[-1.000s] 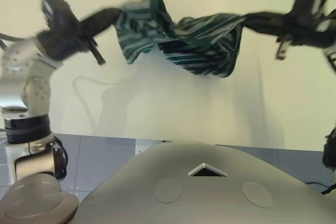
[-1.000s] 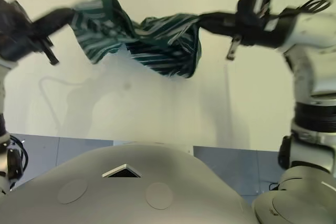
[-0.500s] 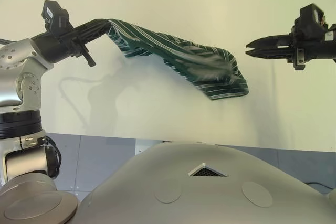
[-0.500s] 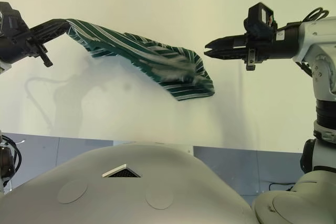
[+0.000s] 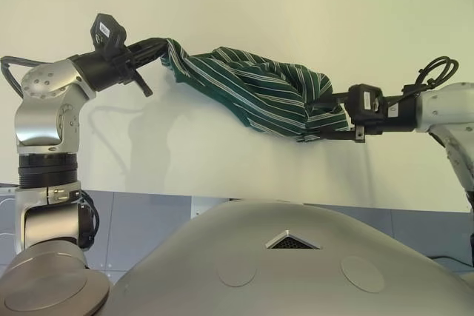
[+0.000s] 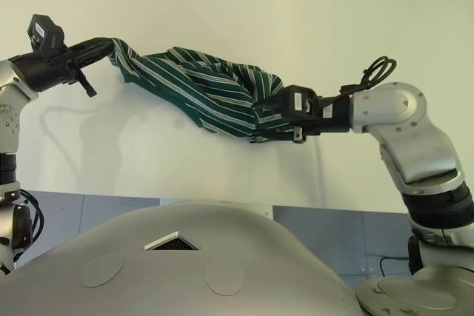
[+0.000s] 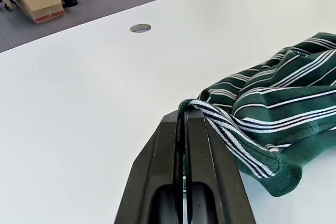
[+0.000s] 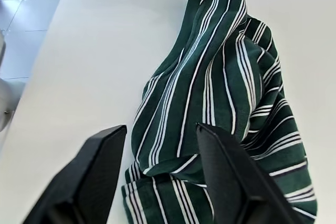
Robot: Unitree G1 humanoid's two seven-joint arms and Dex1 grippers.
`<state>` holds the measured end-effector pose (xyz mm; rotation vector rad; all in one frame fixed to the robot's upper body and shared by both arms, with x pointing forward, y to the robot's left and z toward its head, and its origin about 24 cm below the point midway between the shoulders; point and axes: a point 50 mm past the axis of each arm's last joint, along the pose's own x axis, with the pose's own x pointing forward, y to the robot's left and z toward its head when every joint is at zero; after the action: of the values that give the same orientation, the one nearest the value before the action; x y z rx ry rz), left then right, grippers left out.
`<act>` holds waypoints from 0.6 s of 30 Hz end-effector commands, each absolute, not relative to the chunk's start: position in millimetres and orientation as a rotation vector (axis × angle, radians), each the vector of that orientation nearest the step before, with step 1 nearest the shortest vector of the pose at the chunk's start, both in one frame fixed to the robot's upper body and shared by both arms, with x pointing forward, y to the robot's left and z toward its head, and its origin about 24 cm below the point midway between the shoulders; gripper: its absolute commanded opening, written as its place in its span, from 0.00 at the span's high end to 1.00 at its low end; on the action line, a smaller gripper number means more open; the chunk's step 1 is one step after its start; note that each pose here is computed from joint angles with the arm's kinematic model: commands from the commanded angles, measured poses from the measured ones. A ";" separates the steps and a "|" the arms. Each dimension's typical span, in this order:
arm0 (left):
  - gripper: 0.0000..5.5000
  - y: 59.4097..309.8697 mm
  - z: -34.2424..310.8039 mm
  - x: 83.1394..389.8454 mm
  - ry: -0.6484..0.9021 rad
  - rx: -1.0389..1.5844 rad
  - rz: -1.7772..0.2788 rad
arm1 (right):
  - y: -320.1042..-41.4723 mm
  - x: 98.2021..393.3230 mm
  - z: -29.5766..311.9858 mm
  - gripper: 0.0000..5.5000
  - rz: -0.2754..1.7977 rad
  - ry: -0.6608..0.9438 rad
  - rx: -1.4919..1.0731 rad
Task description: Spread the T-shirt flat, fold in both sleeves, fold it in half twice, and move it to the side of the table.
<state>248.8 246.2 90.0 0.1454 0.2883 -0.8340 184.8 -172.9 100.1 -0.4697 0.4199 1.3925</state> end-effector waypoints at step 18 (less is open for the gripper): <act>1.00 250.9 88.2 255.0 0.334 0.163 -0.855 | -169.6 201.5 65.8 0.99 1.396 0.410 -0.702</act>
<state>252.3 249.7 85.7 0.1328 0.3215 -0.8525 196.2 -171.5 62.1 -0.6965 0.4355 1.4047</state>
